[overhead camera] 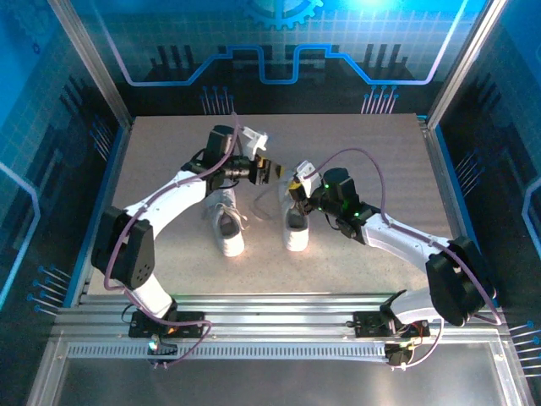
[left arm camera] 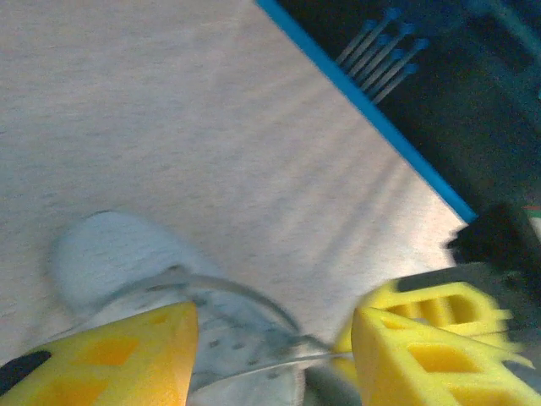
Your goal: Tie the shoes
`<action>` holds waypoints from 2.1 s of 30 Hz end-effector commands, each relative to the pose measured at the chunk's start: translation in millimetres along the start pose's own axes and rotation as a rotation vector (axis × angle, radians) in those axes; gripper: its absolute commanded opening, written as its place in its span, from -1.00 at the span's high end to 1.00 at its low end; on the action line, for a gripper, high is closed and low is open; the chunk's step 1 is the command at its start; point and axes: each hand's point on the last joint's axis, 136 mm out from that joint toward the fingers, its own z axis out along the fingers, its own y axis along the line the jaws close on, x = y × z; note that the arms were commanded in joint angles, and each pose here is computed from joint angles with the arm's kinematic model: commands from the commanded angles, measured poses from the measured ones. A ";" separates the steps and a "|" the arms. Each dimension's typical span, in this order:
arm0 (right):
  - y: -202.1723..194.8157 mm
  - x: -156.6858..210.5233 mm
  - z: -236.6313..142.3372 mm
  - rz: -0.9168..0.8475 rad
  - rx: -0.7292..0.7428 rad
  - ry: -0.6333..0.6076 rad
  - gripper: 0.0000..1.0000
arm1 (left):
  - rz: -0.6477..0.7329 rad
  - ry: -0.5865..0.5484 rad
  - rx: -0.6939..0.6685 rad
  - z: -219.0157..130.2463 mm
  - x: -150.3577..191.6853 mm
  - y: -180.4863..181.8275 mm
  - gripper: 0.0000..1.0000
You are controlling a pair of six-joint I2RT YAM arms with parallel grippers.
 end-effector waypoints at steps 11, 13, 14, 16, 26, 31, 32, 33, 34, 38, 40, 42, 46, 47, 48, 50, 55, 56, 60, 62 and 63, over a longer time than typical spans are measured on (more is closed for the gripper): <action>1.1 -17.4 -7.0 0.004 -0.022 -0.006 1.00 | 0.183 0.463 -0.301 17.6 95.2 90.1 0.05; 2.2 -15.1 -7.4 0.005 -0.036 0.001 1.00 | 0.314 0.523 -0.244 13.8 110.3 85.8 0.05; 2.5 -13.3 -8.0 0.009 -0.045 0.005 1.00 | 0.390 0.550 -0.205 11.1 117.1 82.1 0.05; 2.5 -10.5 -8.9 0.019 -0.060 0.013 1.00 | 0.537 0.600 -0.154 3.6 128.0 79.8 0.02; -4.2 4.3 -10.9 0.080 -0.078 0.064 1.00 | 0.913 0.592 0.141 12.4 134.6 74.9 0.08; -6.7 6.6 -13.5 0.092 -0.082 0.073 1.00 | 0.986 0.621 0.150 22.0 144.6 88.4 0.09; -8.1 6.8 -14.1 0.093 -0.079 0.073 1.00 | 1.002 0.638 0.149 23.5 148.1 91.3 0.05; -8.4 7.3 -14.1 0.095 -0.079 0.073 1.00 | 1.013 0.658 0.152 24.4 151.5 93.6 0.03; -10.3 7.1 -14.4 0.098 -0.076 0.070 1.00 | 1.024 0.677 0.159 25.4 155.0 94.9 0.03; -12.6 7.7 -13.7 0.106 -0.079 0.069 1.00 | 1.080 0.709 0.159 32.6 159.6 99.8 0.02; -13.0 9.0 -13.6 0.110 -0.080 0.072 1.00 | 1.096 0.717 0.160 36.2 159.9 101.2 0.02; -13.1 9.5 -13.4 0.113 -0.081 0.073 1.00 | 1.107 0.742 0.174 39.0 163.1 102.7 0.03; -13.7 8.6 -13.9 0.115 -0.081 0.073 1.00 | 1.141 0.831 0.197 39.5 177.2 109.6 0.06; -13.2 8.4 -14.2 0.115 -0.082 0.072 1.00 | 1.141 0.837 0.204 39.6 178.5 108.8 0.06; -13.5 8.5 -14.6 0.115 -0.080 0.073 1.00 | 1.141 0.842 0.210 39.1 180.1 108.4 0.06; -14.7 8.4 -15.3 0.115 -0.076 0.072 1.00 | 1.154 0.869 0.219 37.2 185.6 109.4 0.05; -16.1 7.4 -16.1 0.118 -0.076 0.069 1.00 | 1.154 0.902 0.232 38.1 197.8 112.9 0.13; -17.1 7.2 -16.3 0.121 -0.073 0.070 1.00 | 1.148 0.902 0.237 39.3 199.1 111.6 0.28; -20.2 5.6 -17.6 0.133 -0.061 0.074 1.00 | 1.117 0.878 0.231 41.1 193.1 103.8 1.00; -21.6 3.9 -17.8 0.141 -0.054 0.078 1.00 | 1.084 0.832 0.214 39.1 180.6 99.2 1.00; -22.6 3.5 -17.9 0.144 -0.051 0.080 1.00 | 1.060 0.800 0.201 36.4 171.9 96.8 1.00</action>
